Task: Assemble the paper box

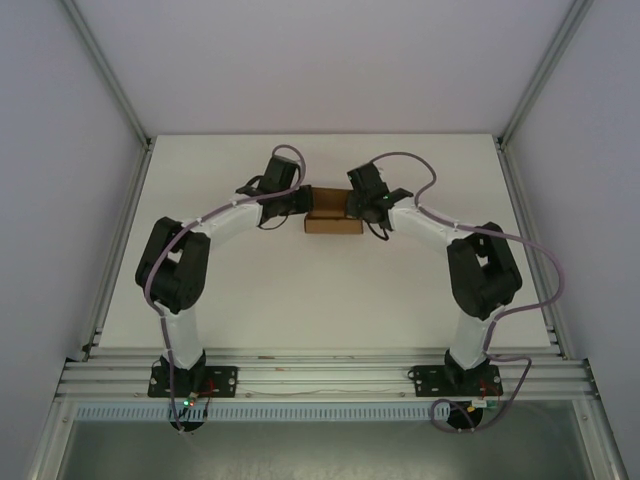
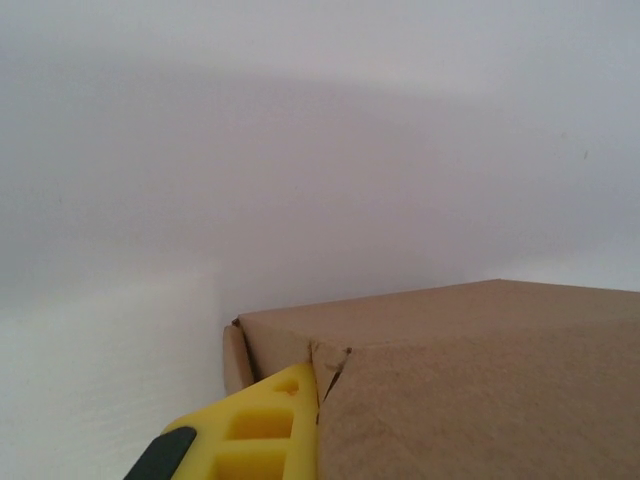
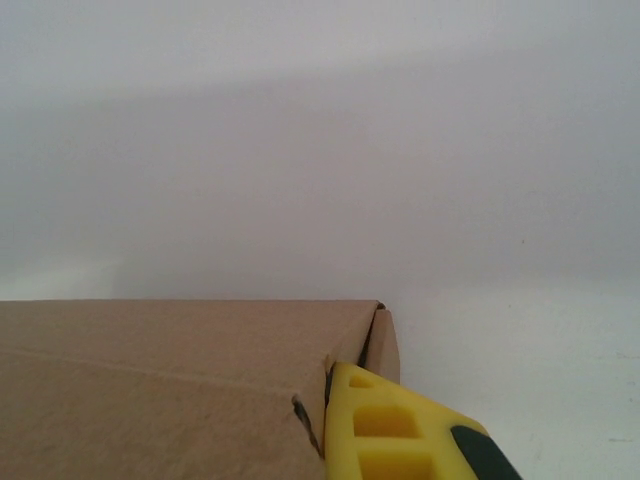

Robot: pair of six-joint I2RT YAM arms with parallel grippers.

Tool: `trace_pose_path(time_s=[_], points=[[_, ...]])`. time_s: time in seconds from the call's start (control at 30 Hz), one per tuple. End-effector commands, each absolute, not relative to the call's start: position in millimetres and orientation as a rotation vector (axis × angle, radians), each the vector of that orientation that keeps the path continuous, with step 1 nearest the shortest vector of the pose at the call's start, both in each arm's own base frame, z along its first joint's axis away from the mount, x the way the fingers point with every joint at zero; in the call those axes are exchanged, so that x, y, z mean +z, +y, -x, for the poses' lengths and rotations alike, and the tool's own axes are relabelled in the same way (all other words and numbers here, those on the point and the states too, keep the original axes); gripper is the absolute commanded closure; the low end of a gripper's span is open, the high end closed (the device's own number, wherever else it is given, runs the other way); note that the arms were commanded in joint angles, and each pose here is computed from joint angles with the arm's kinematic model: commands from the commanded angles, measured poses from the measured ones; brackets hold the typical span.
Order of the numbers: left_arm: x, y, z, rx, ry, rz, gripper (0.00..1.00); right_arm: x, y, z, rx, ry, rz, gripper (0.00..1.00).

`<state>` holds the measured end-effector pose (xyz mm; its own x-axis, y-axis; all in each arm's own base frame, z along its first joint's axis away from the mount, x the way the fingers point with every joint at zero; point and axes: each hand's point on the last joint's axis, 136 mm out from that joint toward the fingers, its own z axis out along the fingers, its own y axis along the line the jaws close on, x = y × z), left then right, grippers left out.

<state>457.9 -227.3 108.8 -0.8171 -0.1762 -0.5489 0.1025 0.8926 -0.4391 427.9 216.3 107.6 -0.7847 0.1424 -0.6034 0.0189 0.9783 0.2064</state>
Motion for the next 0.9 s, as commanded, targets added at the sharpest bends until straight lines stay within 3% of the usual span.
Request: trace_pose_path(time_s=[0.0,0.23,0.37,0.63,0.77,0.87], points=[[103,-240,-446,-0.648,2.459,0.014,0.94,123,236,-432,0.376,2.371,-0.114,0.97],[98,-249,-427,-0.651,2.479,-0.083,0.93,120,243,-421,0.337,2.357,0.016,0.97],[103,-258,-411,-0.776,2.466,-0.105,0.84,113,228,-410,0.257,2.347,0.029,0.97],[117,-271,-405,-0.909,2.437,-0.084,0.84,114,234,-397,0.209,2.269,0.089,0.98],[107,-254,-400,-0.78,2.491,-0.065,0.78,117,230,-390,0.095,2.213,0.135,0.98],[112,-245,-394,-0.741,2.485,-0.068,0.66,113,224,-387,0.064,2.218,0.135,0.98]])
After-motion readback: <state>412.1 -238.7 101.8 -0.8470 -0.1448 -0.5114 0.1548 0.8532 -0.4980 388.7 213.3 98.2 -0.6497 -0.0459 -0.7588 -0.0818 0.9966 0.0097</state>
